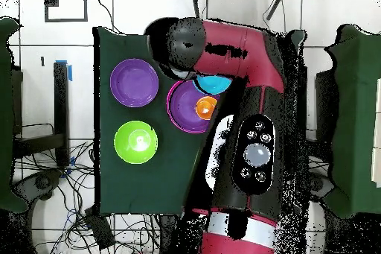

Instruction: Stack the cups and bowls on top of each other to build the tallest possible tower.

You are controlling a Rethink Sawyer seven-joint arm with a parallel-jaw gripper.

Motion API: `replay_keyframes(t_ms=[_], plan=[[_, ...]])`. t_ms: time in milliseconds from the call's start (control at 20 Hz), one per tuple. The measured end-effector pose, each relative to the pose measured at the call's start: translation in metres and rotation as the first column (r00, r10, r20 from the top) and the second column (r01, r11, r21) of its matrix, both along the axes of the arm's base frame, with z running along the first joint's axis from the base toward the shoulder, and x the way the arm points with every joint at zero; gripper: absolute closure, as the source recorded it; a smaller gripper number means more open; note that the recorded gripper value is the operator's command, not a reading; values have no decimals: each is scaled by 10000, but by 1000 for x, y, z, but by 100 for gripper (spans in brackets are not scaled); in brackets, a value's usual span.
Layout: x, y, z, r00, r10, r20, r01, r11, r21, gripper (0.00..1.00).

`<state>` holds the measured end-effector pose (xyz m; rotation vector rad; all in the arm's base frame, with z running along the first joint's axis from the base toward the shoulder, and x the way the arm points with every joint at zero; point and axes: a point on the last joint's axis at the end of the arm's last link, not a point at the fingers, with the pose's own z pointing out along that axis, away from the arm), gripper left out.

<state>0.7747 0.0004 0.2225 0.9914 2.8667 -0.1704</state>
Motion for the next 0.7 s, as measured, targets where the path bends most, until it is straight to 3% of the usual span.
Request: replay_keyframes(t_ms=[700], plan=[[-19,-7,-19,9987,-69,-514,30,9971,-761,100]])
